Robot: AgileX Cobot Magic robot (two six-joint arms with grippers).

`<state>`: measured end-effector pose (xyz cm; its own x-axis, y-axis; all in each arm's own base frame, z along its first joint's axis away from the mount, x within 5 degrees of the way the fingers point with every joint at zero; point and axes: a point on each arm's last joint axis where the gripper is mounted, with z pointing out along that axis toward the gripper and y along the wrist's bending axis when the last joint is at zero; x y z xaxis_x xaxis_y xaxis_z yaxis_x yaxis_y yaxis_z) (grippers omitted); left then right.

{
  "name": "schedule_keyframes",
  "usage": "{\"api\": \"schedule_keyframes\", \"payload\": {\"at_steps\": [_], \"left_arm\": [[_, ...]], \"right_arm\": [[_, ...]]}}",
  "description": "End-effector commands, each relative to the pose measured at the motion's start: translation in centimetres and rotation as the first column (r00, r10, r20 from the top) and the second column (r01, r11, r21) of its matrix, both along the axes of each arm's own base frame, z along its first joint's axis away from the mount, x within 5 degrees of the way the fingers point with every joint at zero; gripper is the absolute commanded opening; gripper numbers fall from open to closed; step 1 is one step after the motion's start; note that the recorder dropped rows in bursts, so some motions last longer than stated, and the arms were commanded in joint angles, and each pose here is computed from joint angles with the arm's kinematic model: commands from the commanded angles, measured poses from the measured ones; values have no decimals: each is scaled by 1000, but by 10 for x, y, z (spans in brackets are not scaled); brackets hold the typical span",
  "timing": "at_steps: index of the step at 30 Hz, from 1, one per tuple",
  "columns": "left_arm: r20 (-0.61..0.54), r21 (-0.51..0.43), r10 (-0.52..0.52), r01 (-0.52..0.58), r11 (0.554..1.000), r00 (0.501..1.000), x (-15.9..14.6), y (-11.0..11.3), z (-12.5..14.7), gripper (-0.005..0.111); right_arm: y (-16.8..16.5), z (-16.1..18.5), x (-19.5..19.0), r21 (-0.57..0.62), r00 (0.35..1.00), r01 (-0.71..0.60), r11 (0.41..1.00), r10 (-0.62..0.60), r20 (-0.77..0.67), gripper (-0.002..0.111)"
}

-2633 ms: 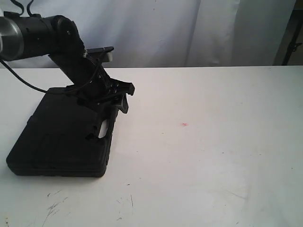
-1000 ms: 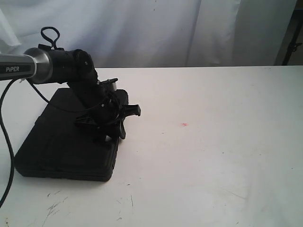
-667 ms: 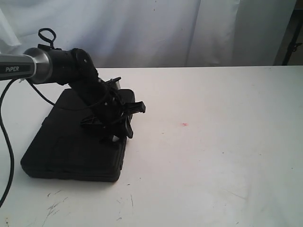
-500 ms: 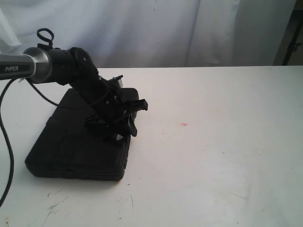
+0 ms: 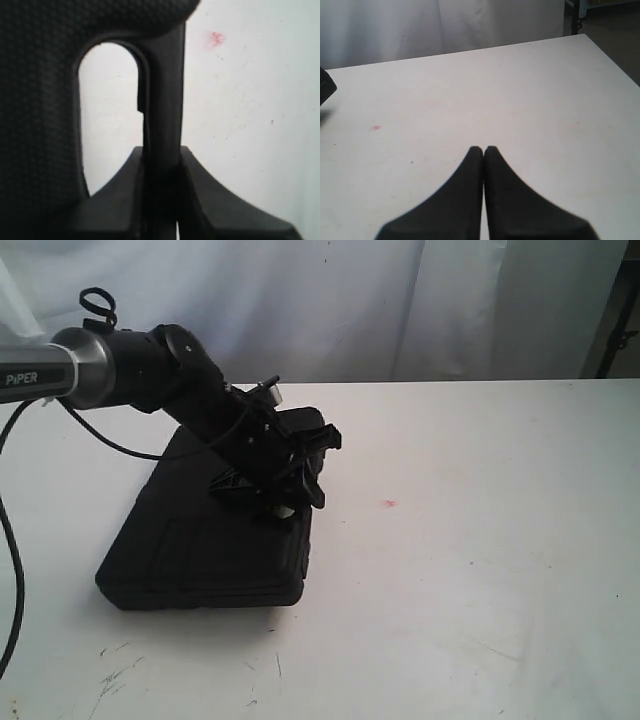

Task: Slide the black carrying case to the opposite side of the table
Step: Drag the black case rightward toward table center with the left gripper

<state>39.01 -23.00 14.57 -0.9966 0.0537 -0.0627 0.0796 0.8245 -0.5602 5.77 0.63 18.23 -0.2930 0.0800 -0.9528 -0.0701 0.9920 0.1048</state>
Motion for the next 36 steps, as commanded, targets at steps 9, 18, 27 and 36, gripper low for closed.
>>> {"api": "schedule_keyframes", "payload": {"at_steps": [9,18,27,36], "left_arm": [[90,-117,100,-89,989,991,-4,-48,34,0],[111,-119,135,-121,985,985,-3,-53,37,0],[131,-125,162,-146,981,978,-2,-58,35,0],[114,-88,149,-139,986,982,-2,-62,15,0]], "right_arm": [[0,0,0,-4,1000,6,1000,-6,9,0],[0,0,0,-4,1000,6,1000,-6,9,0],[0,0,0,-4,1000,6,1000,-6,9,0],[0,0,0,-4,1000,6,1000,-6,9,0]]}}
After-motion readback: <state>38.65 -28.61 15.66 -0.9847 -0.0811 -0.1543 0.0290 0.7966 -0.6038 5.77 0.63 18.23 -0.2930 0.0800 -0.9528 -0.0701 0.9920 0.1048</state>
